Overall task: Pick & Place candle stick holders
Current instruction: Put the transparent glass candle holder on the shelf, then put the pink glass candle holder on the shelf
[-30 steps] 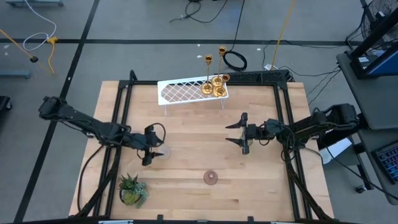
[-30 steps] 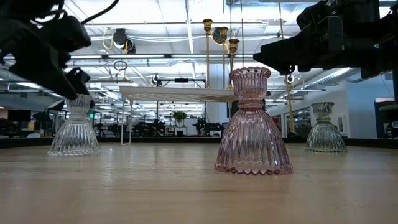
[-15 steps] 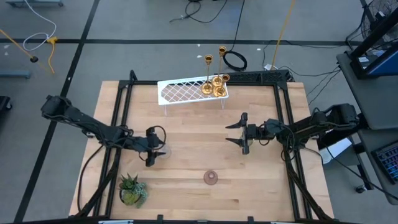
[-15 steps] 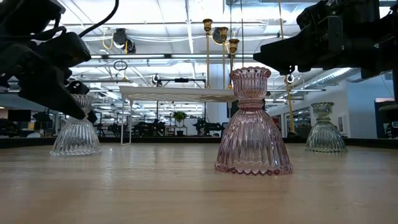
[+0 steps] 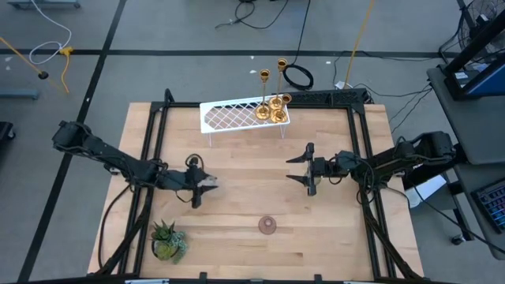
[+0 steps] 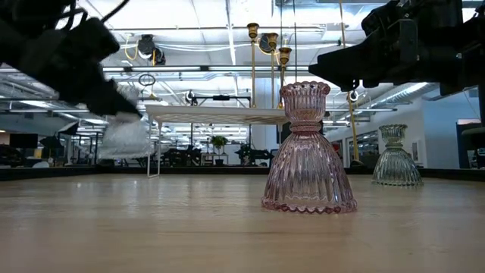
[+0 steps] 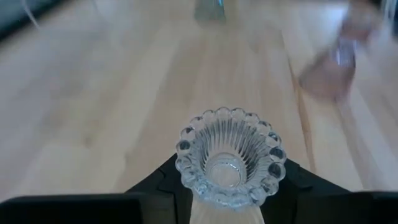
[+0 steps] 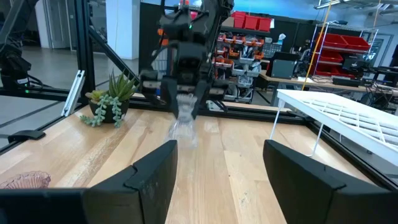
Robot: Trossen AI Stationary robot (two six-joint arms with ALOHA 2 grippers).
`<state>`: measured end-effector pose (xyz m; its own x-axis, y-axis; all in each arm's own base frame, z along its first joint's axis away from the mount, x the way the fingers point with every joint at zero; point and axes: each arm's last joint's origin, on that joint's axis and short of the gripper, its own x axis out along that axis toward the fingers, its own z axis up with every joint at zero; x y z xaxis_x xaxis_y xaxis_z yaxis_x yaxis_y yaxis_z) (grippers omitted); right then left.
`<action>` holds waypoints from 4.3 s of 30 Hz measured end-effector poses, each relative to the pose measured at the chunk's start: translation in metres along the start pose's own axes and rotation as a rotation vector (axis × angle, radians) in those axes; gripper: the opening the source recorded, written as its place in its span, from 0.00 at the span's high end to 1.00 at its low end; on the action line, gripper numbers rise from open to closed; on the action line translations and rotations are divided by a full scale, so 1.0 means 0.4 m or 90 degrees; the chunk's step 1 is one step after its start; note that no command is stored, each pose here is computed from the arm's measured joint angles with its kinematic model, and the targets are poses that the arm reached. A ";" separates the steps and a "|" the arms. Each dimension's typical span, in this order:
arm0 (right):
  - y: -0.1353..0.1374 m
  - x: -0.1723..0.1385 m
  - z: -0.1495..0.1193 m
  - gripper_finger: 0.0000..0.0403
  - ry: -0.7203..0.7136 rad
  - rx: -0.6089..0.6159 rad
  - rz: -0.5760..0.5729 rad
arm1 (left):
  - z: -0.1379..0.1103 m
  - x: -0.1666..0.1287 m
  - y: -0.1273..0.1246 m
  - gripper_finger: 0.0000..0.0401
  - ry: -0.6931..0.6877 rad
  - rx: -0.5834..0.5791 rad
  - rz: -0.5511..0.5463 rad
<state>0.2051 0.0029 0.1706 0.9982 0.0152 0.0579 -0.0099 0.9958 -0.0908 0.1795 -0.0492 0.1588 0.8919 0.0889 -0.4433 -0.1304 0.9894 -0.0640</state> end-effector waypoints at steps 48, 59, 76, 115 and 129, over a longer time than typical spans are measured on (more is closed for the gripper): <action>-0.001 0.000 0.009 0.44 -0.023 -0.001 -0.002 | 0.251 -0.012 0.405 0.55 -0.135 -0.075 0.417; -0.001 0.000 0.009 0.44 -0.023 -0.002 -0.002 | 0.247 -0.017 0.415 0.45 -0.123 -0.074 0.486; -0.001 0.000 0.009 0.44 -0.023 -0.002 -0.002 | 0.258 -0.034 0.395 0.41 -0.129 -0.046 0.501; -0.001 0.000 0.009 0.44 -0.024 -0.002 -0.002 | 0.153 0.210 -0.060 0.27 -0.146 0.063 -0.122; -0.001 0.000 0.010 0.44 -0.027 0.002 -0.002 | 0.109 0.448 -0.163 0.20 -0.051 0.131 -0.330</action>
<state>0.2047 0.0029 0.1747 0.9948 0.0152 0.1008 -0.0063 0.9961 -0.0880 0.3668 -0.0926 0.1226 0.8478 -0.4141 -0.3313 0.4136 0.9073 -0.0756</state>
